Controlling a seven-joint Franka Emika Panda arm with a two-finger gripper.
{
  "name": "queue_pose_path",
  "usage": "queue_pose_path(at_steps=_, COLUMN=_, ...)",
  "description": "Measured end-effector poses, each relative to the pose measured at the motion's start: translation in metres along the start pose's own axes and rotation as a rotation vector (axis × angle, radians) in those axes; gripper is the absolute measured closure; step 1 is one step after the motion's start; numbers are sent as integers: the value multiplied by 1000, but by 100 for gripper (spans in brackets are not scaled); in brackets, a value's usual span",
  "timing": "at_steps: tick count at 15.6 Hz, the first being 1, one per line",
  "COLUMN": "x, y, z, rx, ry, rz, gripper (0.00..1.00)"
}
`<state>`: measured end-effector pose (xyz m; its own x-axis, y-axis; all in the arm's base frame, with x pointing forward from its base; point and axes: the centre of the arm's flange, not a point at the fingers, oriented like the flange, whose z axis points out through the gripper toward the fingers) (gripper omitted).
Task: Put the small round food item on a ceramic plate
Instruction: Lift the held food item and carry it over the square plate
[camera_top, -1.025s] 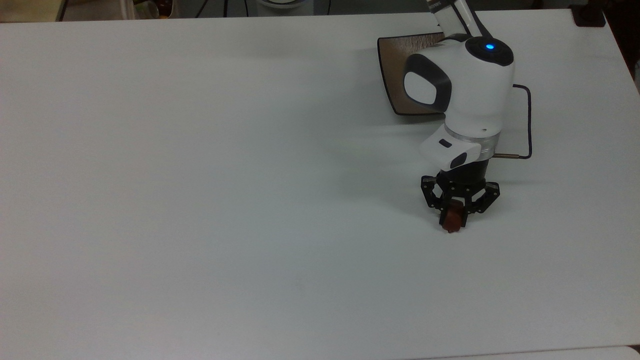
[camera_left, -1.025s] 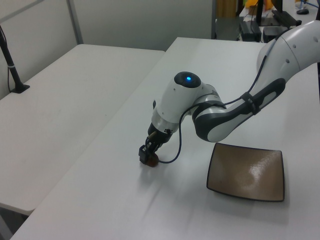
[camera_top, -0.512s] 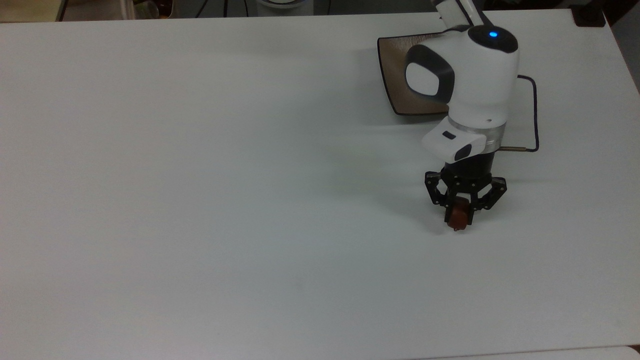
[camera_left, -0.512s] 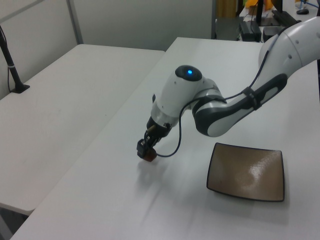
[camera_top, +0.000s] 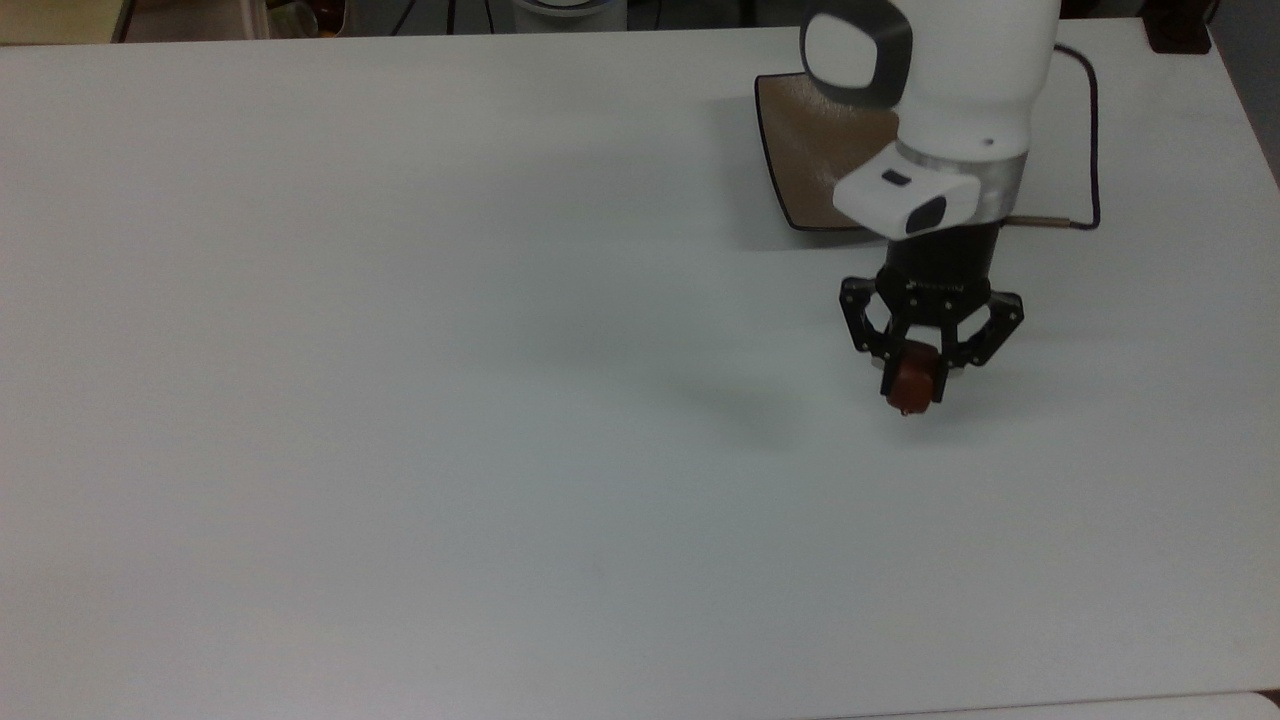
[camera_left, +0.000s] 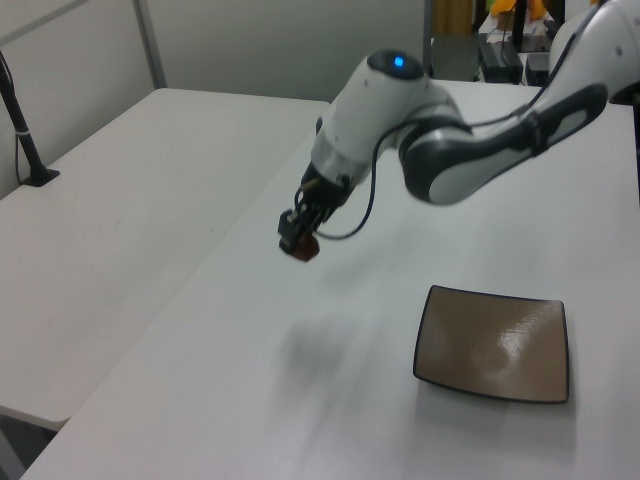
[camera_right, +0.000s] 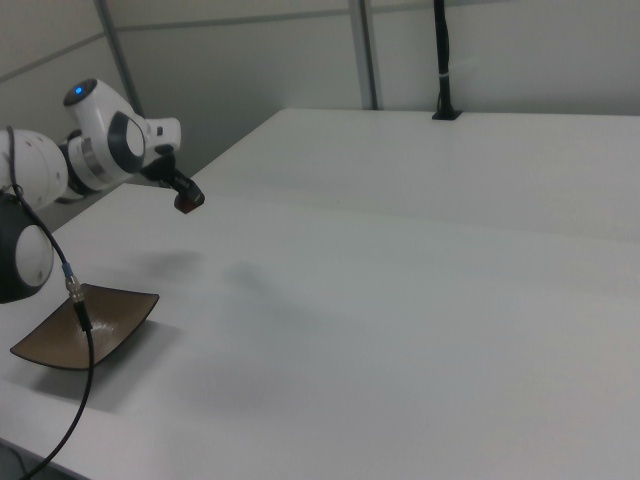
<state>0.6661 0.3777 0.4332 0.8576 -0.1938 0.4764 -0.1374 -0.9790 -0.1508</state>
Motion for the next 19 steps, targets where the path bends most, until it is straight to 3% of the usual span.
queue_pose_path(at_steps=4, x=4, y=17, z=-70, rx=-48, ry=-24, rz=13, gripper=59)
queue_pose_path(at_steps=8, x=-6, y=36, z=-110, rx=-65, ry=-154, rz=20, gripper=58)
queue_pose_path(at_steps=14, x=-27, y=73, z=-142, rx=-33, ry=-425, rz=-162, gripper=57)
queue_pose_path(at_steps=19, x=-70, y=83, z=-137, rx=1, ry=-547, rz=-276, gripper=57)
